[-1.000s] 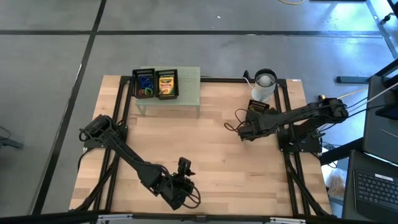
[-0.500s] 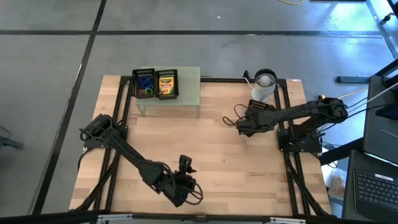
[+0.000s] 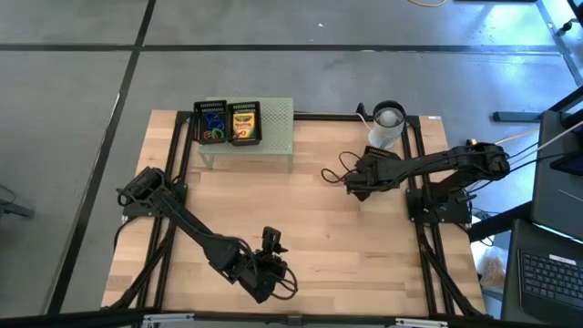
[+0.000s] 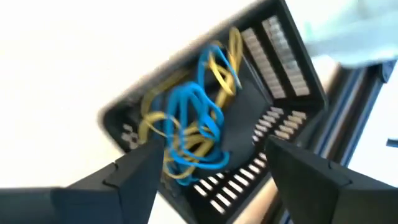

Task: Pick & Place Office Desk Supplies
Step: Put the black bin on the shelf

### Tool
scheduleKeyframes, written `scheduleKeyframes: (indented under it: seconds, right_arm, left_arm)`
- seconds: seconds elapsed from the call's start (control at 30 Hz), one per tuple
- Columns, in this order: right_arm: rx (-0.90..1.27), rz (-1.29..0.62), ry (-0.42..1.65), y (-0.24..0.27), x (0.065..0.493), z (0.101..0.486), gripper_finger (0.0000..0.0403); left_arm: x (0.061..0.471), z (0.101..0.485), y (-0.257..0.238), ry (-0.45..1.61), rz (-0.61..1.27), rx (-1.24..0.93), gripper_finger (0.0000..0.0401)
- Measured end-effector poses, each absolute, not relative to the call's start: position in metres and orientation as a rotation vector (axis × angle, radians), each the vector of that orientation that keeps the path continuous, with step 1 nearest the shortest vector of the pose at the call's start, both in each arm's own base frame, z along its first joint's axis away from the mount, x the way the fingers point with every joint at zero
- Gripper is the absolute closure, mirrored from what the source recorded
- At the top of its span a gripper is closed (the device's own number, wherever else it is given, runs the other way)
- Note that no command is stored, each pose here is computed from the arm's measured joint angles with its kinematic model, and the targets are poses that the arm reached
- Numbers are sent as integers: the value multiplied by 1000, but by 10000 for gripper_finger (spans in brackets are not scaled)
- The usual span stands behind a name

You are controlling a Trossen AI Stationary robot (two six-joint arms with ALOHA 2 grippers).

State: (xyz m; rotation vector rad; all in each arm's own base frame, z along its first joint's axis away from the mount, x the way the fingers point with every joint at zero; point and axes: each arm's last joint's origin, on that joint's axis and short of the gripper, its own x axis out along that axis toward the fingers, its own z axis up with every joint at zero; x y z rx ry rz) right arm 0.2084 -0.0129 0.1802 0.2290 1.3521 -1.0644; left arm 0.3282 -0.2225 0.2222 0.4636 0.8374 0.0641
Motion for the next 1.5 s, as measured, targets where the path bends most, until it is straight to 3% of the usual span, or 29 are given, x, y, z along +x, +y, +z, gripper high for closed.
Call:
scheduleKeyframes:
  seconds: [0.3, 0.47, 0.57, 0.77, 1.03, 1.5]
  right_arm:
    - [211, -771, 1296, -10, 232, 233, 132]
    - [247, -631, 1321, -7, 227, 242, 141]
    - [270, -593, 1353, -5, 224, 240, 142]
    - [183, -486, 1394, 4, 223, 236, 142]
    - [33, -339, 1426, 9, 222, 237, 142]
    - [5, -363, 1568, -2, 195, 186, 142]
  left_arm:
    - [328, 222, -222, 836, 66, 465, 219]
    - [328, 222, -222, 836, 67, 465, 219]
    - [329, 223, -222, 821, 102, 471, 219]
    - [334, 241, -219, 671, 341, 448, 219]
    - [348, 268, -211, 617, 386, 499, 219]
    - [349, 293, -202, 581, 523, 519, 219]
